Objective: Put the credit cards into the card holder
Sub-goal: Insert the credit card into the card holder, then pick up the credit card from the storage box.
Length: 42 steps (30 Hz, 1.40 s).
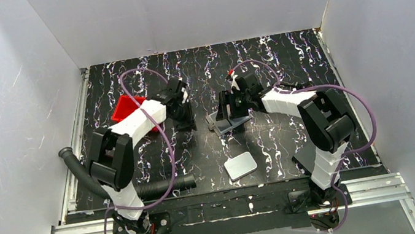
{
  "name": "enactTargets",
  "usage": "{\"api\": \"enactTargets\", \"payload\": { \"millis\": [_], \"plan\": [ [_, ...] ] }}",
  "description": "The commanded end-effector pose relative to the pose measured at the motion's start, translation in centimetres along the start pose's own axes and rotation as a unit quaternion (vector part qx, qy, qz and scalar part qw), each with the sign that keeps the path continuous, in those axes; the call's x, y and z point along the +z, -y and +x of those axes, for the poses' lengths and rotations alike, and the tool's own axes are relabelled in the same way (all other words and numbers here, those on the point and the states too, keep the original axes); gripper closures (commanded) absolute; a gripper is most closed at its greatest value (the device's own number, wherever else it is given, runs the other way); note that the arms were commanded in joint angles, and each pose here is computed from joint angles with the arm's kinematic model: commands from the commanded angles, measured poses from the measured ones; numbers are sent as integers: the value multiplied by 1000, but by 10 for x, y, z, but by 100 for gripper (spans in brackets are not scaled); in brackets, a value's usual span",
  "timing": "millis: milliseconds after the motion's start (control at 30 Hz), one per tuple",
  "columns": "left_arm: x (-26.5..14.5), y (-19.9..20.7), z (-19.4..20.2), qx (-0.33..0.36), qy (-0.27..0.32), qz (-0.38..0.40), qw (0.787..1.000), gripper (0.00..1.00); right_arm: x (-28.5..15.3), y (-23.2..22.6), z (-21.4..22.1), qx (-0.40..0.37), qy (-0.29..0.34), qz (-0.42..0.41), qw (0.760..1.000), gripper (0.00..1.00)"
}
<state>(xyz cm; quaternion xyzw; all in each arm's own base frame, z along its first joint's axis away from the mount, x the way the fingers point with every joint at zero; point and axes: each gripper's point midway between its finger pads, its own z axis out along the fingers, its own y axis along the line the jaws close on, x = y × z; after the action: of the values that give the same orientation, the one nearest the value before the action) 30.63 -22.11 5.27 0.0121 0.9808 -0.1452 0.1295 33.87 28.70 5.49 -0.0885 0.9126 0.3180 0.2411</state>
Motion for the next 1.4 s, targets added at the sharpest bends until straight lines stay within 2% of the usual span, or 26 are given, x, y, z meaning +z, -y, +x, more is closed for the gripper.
{"api": "enactTargets", "payload": {
  "millis": [0, 167, 300, 467, 567, 633, 733, 800, 967, 1200, 1367],
  "plan": [
    [-62, 18, -30, 25, 63, 25, 997, 71, -21, 0, -22, -22, 16, 16, 1000, 23],
    [-94, 20, -33, 22, 83, 47, 995, 66, -41, 27, -38, -17, 35, 36, 999, 18],
    [-121, 11, -34, 18, 99, 53, 993, 56, -53, 56, -44, -10, 38, 48, 998, 17],
    [-160, -16, -44, -9, 129, 70, 989, 36, -50, 59, -47, 3, 42, 0, 999, 14],
    [-176, -42, -51, -30, 151, 57, 987, 16, -45, 61, -43, 24, 46, -18, 999, 14],
    [-179, -59, -57, -33, 156, 38, 986, 9, -39, 60, -39, 32, 46, -31, 998, 14],
    [-172, -87, -64, -30, 148, -22, 988, 7, -32, 62, -33, 48, 46, -42, 997, 14],
    [-161, -98, -70, -29, 135, -38, 990, 2, -29, 62, -28, 58, 44, -50, 996, 14],
    [-119, -127, -82, -17, 84, -83, 993, 2, -40, 48, -25, 75, 55, -77, 993, 16],
    [-85, -134, -108, 21, 79, -81, 993, 7, -73, 25, -48, 54, 90, -81, 991, 16],
    [-70, -134, -114, 32, 63, -68, 995, 5, -86, 17, -56, 35, 97, -80, 991, 16]
  ]
}}
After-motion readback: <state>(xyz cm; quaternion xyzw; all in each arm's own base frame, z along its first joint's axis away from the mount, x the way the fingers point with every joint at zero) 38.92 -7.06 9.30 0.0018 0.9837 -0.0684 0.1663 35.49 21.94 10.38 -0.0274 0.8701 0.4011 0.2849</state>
